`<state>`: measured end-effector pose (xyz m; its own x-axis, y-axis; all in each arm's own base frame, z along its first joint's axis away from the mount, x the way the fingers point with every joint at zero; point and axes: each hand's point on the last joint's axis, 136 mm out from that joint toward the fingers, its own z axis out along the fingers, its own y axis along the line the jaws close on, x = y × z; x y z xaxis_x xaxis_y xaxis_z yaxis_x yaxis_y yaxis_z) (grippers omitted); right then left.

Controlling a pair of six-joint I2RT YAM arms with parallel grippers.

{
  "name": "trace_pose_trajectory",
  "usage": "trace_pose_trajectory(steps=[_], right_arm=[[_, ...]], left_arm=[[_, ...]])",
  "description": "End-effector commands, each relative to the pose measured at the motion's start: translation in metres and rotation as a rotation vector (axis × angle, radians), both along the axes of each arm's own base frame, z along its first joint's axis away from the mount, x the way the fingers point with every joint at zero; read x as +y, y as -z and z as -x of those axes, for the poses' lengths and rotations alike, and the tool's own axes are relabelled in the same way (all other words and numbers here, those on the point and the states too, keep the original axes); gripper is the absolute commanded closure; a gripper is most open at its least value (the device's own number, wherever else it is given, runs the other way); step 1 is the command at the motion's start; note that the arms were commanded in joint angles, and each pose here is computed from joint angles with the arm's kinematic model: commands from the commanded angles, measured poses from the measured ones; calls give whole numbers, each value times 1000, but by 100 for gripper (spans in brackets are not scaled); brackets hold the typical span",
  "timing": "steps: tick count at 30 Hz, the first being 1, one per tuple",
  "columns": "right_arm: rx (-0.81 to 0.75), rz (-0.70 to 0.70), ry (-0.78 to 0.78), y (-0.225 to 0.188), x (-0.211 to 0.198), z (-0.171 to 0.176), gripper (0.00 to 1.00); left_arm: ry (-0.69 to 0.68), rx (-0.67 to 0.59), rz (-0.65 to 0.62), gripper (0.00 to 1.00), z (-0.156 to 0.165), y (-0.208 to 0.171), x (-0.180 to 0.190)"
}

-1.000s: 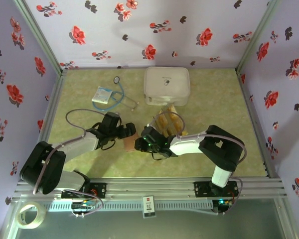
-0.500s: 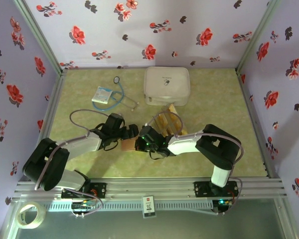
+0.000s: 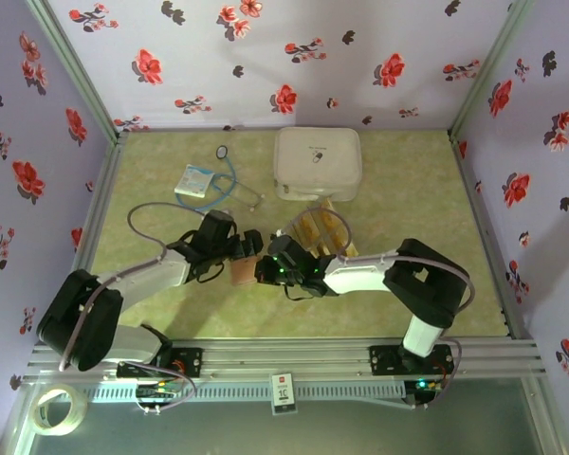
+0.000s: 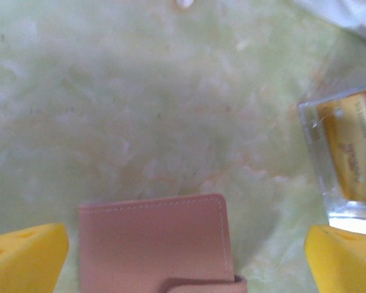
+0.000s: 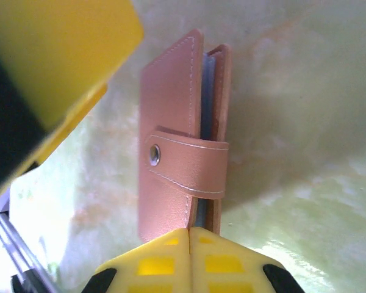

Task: Put the credit cards into the card holder
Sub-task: Pick up the card holder from the center of the table.

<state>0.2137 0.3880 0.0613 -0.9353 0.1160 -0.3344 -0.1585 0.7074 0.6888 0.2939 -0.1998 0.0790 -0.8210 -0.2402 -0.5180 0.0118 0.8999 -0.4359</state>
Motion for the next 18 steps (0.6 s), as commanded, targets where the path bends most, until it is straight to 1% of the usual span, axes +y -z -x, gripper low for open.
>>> trace_pose_trajectory(steps=[1,12,18], right_arm=[[-31,-9,-20,-16,-4,-2,100],[-96,-44,-16,-62,-18,-19,100],[-135,-80,-13,-92,-20,-27,100]], left_arm=[[-33,-31,-34,0,-13,-16,16],[-93,-39,107,0,-28,-40,32],[-102,-31,208,0,-28,-45,29]])
